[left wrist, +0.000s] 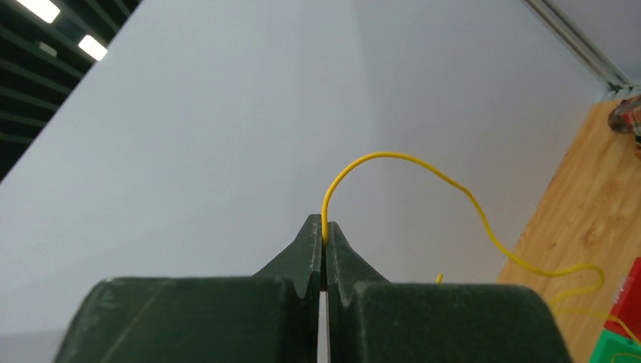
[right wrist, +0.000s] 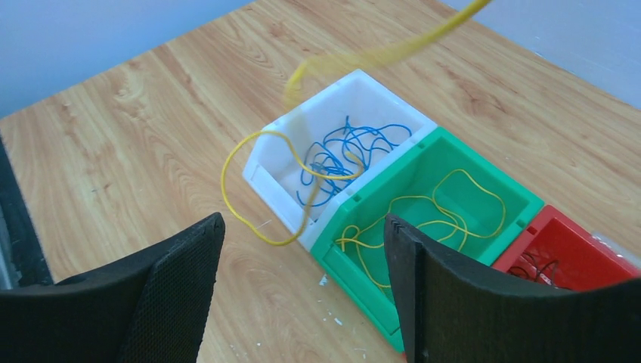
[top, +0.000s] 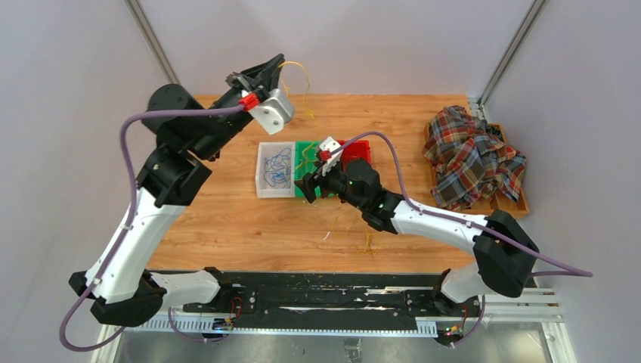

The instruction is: Untangle the cables

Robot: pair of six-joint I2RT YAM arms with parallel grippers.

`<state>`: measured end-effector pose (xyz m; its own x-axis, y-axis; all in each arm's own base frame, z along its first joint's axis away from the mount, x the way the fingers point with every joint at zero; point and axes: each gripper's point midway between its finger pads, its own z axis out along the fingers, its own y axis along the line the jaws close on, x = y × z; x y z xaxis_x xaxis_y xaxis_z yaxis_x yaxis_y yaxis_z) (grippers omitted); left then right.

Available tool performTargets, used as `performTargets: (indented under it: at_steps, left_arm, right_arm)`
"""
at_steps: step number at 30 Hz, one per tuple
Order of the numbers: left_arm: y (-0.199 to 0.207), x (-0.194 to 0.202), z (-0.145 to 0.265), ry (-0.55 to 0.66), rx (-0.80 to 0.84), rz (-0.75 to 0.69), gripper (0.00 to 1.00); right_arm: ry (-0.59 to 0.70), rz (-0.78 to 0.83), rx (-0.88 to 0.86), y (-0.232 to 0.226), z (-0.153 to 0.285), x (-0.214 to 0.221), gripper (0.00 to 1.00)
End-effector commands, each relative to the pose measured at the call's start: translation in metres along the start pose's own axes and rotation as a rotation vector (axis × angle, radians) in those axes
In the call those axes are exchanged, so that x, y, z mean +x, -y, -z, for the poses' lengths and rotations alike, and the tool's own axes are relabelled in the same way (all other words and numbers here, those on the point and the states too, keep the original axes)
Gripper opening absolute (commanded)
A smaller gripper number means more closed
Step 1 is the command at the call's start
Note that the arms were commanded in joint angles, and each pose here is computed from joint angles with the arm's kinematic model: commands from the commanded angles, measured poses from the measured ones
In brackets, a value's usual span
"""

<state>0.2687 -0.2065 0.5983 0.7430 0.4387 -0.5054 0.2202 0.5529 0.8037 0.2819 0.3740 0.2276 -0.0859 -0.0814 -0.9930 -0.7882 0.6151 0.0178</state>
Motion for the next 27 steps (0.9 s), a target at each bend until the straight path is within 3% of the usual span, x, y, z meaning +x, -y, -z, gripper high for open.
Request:
performTargets:
  at_steps: [1, 6, 13, 27]
  left_arm:
    - [0.020, 0.039, -0.021, -0.092, -0.023, 0.000, 0.01]
    - [0.047, 0.084, -0.037, -0.202, -0.008, -0.028, 0.01]
    - [0.057, 0.123, -0.053, -0.266, -0.024, -0.013, 0.01]
    - [0.023, 0.130, -0.069, -0.266, -0.090, -0.080, 0.01]
  right_arm:
    - [0.023, 0.029, 0.090, 0.030, -0.014, -0.013, 0.77]
    - [-0.042, 0.019, 0.116, 0.049, -0.021, -0.003, 0.79]
    - [-0.049, -0.037, 0.175, 0.063, 0.004, 0.012, 0.81]
    - [-0.031, -0.098, 0.274, 0.078, 0.071, 0.014, 0.82]
